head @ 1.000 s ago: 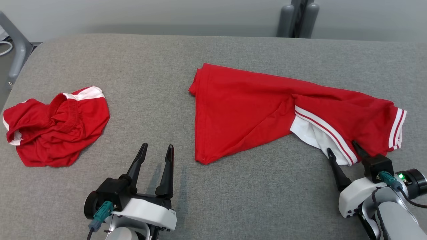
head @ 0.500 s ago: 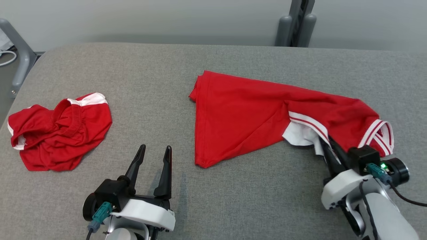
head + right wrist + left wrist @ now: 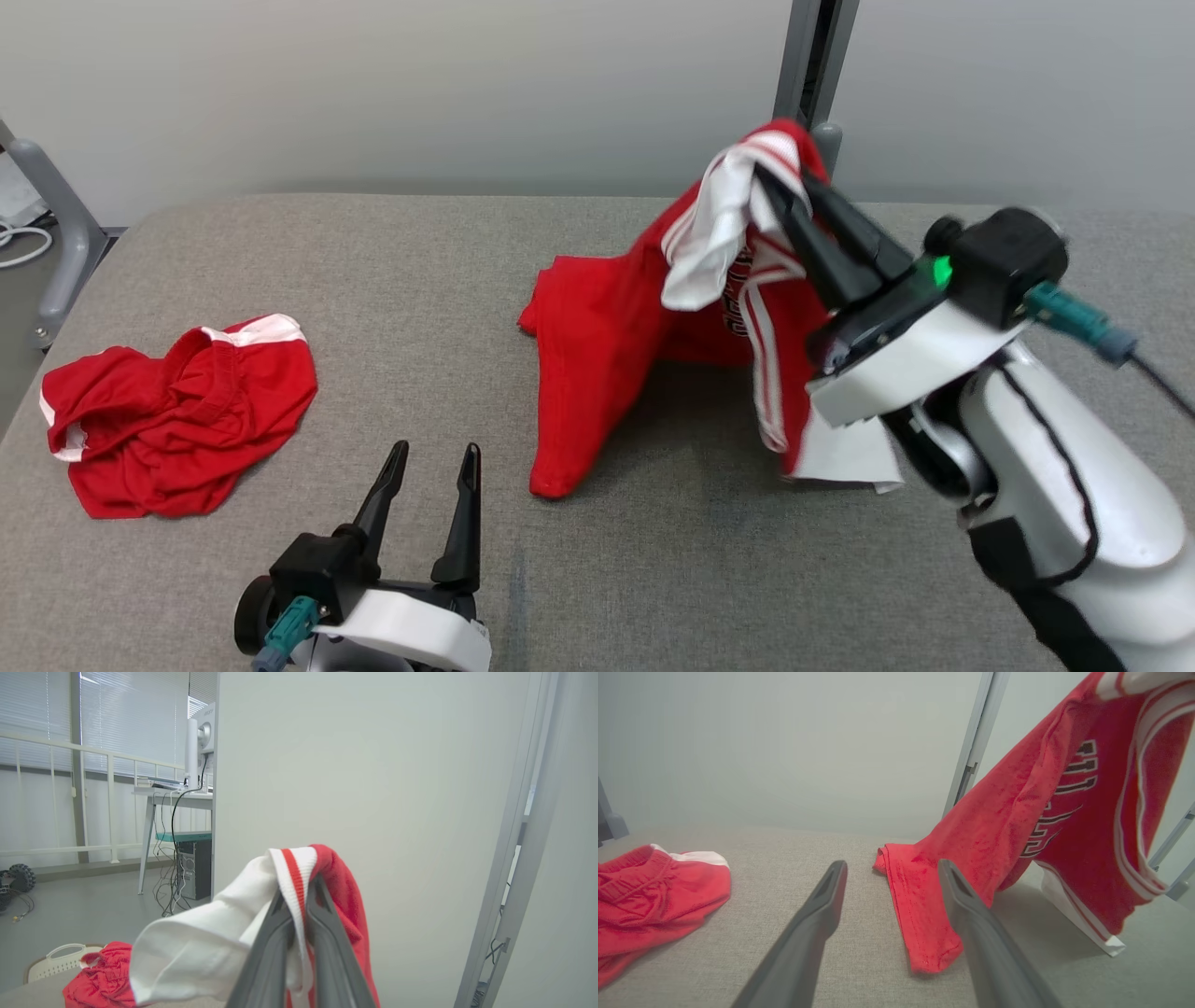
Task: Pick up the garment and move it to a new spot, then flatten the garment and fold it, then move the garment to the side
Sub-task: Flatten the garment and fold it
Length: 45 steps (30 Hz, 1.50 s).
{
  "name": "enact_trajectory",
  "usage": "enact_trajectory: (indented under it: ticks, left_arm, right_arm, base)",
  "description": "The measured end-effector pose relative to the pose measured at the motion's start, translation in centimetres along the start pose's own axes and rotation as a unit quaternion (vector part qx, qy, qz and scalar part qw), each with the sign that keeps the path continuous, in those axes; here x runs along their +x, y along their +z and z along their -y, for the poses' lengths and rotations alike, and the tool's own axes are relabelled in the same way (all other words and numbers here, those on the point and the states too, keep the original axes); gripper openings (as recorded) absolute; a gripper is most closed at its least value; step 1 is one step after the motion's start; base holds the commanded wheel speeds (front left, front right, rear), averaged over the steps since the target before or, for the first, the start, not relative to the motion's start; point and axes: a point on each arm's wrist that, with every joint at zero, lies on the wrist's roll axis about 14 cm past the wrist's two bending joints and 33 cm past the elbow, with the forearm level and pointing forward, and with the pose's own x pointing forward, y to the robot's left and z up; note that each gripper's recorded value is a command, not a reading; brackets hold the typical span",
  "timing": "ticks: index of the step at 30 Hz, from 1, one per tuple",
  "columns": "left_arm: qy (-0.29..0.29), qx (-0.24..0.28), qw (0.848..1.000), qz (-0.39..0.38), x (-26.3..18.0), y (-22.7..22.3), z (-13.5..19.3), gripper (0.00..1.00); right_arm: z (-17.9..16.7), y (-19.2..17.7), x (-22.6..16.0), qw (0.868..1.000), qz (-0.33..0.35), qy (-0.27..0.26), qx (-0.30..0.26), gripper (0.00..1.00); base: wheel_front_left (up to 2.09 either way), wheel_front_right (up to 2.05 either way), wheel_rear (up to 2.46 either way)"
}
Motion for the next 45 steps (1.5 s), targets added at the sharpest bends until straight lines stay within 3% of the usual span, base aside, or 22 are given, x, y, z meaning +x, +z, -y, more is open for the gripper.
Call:
enact_trajectory:
  ticks: [5,9,12,15,19,22,23,24,25,27,30,34,41,45]
  left_arm:
    - [-0.003,-0.001,1.000,0.003,-0.5,0.2,0.3,1.00]
    - [-0.001,-0.003,1.000,0.001,-0.6,0.0,0.2,1.00]
    - [0.001,-0.003,1.000,-0.006,-0.4,-0.4,0.1,1.00]
    - [0.004,-0.003,1.000,-0.014,-0.2,-0.9,-0.1,1.00]
    - [0.012,0.001,1.000,-0.021,0.6,-1.3,-0.8,1.00]
    - [0.016,0.002,0.999,-0.028,1.0,-1.8,-1.1,1.00]
    - [0.018,0.003,0.999,-0.032,1.1,-2.1,-1.3,1.00]
    - [0.019,0.004,0.999,-0.035,1.2,-2.3,-1.4,1.00]
    - [0.018,0.004,0.999,-0.037,1.4,-2.4,-1.4,1.00]
    - [0.015,0.005,0.999,-0.041,1.6,-2.7,-1.2,1.00]
    - [0.006,0.006,0.999,-0.040,2.1,-2.7,-0.7,1.00]
    - [-0.011,0.006,0.999,-0.033,2.8,-2.3,0.2,1.00]
    - [-0.037,0.000,0.999,0.001,3.5,-0.2,2.0,1.00]
    - [-0.041,-0.035,0.998,0.028,4.0,1.8,2.9,1.00]
  right_arm:
    - [3.6,6.3,1.1,0.996,0.067,-0.046,0.032,0.00]
    - [9.6,6.4,-0.3,0.989,0.055,-0.131,0.042,0.00]
    - [15.1,2.0,-3.0,0.973,-0.018,-0.220,0.067,0.00]
    - [18.8,-4.2,-7.0,0.947,-0.119,-0.289,0.079,0.00]
    - [20.9,-11.3,-12.0,0.905,-0.226,-0.345,0.102,0.00]
    - [21.5,-15.0,-14.8,0.880,-0.266,-0.374,0.123,0.00]
    - [21.6,-16.0,-15.7,0.872,-0.277,-0.383,0.129,0.09]
    - [21.8,-16.8,-16.6,0.864,-0.284,-0.394,0.132,0.49]
    - [22.0,-17.6,-17.7,0.856,-0.295,-0.404,0.132,1.00]
    - [22.1,-18.9,-19.9,0.841,-0.326,-0.415,0.120,1.00]
    - [21.6,-19.8,-21.4,0.832,-0.348,-0.418,0.111,1.00]
    - [21.3,-19.1,-21.0,0.841,-0.334,-0.415,0.096,1.00]
    - [19.7,-13.6,-15.7,0.907,-0.231,-0.352,0.020,1.00]
    - [18.0,-10.5,-14.5,0.930,-0.180,-0.320,-0.006,1.00]
  base:
    - [0.00,0.00,0.00]
    - [0.00,0.00,0.00]
    - [0.00,0.00,0.00]
    - [0.00,0.00,0.00]
    - [0.00,0.00,0.00]
    - [0.00,0.00,0.00]
    - [0.00,0.00,0.00]
    - [0.00,0.00,0.00]
    - [0.00,0.00,0.00]
    - [0.00,0.00,0.00]
    - [0.00,0.00,0.00]
    - [0.00,0.00,0.00]
    - [0.00,0.00,0.00]
    - [0.00,0.00,0.00]
